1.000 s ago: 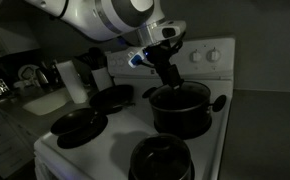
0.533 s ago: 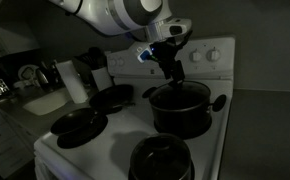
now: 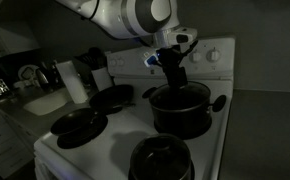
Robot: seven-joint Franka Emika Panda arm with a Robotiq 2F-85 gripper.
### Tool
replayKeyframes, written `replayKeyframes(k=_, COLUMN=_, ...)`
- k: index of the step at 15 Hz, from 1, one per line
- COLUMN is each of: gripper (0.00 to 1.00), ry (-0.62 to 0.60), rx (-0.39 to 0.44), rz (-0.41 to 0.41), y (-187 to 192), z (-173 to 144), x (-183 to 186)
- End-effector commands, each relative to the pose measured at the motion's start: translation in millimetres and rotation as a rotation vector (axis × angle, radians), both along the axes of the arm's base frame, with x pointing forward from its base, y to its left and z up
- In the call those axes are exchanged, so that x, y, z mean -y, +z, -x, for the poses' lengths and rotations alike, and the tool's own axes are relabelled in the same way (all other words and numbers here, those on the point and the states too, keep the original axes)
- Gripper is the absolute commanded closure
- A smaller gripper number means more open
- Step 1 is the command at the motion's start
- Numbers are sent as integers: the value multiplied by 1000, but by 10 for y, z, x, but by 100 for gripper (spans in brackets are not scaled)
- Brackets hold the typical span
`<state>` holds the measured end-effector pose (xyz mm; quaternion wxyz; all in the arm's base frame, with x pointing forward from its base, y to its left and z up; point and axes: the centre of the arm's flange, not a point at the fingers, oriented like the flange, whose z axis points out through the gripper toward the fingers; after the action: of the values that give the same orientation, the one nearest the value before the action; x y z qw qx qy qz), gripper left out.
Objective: Take the lid from the pot on the right back stove plate and put it on the stove
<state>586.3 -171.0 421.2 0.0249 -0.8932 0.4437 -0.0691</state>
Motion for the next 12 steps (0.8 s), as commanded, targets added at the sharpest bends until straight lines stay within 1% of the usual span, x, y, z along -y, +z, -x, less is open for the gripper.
replayKeyframes(k=1, gripper=0, ry=-1, rx=-22, rz=-20, y=-25, z=-89, x=105)
replayKeyframes(k=4, gripper=0, ry=-6, rx=-22, rz=-2, y=19, z=-74, x=105)
replayKeyframes(k=7, gripper=0, ry=5, rx=-40, rz=52, y=100, z=-51, x=88)
replayKeyframes(k=8, gripper=3, ry=17, rx=-54, rz=75, y=131, z=-45, x=72)
replayKeyframes(k=9, gripper=24, ry=29, rx=-64, rz=89, y=150, z=-42, x=56)
replayKeyframes(k=10, gripper=28, ry=42, rx=-70, rz=90, y=163, z=-42, x=40)
replayKeyframes(k=11, gripper=29, ry=54, rx=-73, rz=85, y=160, z=-43, x=22)
replayKeyframes(k=12, gripper=25, ry=58, rx=-78, rz=76, y=141, z=-45, x=2)
